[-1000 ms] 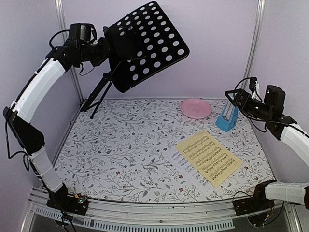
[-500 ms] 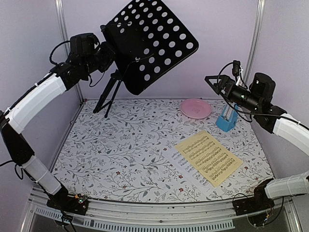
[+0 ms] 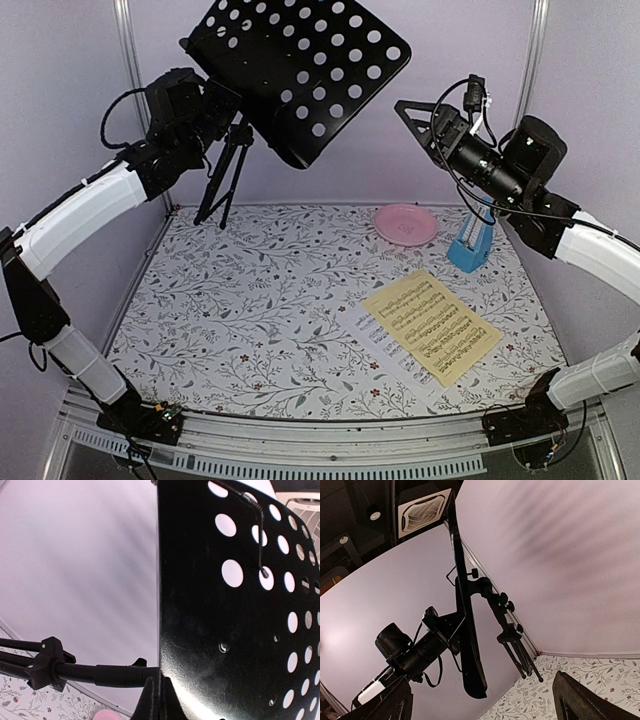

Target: Set up the instrument practice props

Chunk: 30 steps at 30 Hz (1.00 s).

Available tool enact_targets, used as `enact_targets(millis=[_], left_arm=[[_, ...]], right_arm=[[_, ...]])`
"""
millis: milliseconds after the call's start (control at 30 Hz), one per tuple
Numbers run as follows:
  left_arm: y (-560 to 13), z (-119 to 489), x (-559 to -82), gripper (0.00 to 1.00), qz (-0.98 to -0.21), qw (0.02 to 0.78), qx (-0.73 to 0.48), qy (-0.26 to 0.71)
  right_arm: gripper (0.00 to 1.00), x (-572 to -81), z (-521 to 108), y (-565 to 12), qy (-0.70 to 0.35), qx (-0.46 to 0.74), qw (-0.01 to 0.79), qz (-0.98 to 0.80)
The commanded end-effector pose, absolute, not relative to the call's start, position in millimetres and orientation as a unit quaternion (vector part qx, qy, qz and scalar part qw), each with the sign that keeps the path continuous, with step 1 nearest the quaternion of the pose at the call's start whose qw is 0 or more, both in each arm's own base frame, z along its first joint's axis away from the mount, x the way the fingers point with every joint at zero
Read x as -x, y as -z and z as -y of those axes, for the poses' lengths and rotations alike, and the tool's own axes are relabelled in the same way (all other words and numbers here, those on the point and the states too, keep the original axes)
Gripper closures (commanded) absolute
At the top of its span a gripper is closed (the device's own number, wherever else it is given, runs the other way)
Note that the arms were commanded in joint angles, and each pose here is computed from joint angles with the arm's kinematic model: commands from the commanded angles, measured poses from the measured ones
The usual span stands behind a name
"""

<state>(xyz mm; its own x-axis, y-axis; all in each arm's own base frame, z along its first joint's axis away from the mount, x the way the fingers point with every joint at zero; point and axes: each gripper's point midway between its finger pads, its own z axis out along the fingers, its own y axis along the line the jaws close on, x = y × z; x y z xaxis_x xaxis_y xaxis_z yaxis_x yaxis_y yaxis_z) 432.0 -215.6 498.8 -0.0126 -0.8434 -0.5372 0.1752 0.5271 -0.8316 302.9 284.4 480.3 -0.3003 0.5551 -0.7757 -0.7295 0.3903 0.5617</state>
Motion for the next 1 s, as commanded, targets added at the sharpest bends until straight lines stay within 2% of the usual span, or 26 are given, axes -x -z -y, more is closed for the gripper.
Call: enact_targets(millis=[0, 333, 700, 967], left_arm=[[-605, 165, -379, 1.00, -0.395, 0.692, 0.330, 0.505], [-583, 152, -380, 1.00, -0.372, 0.682, 0.367, 0.511], [-562, 145, -395, 1.00, -0.343, 0.650, 0.397, 0.550], [-550, 144, -402, 1.00, -0.350, 0.639, 0.397, 0.559]], right_arm=[[0.01, -309, -294, -506, -0.556, 0.050, 0.605, -0.568], [0.01, -329, -330, -504, -0.549, 0.047, 0.591, -0.590], [0.01, -349, -343, -485, -0.515, 0.027, 0.572, -0.638], [0.01, -363, -361, -487, -0.498, 0.048, 0.583, -0.641]])
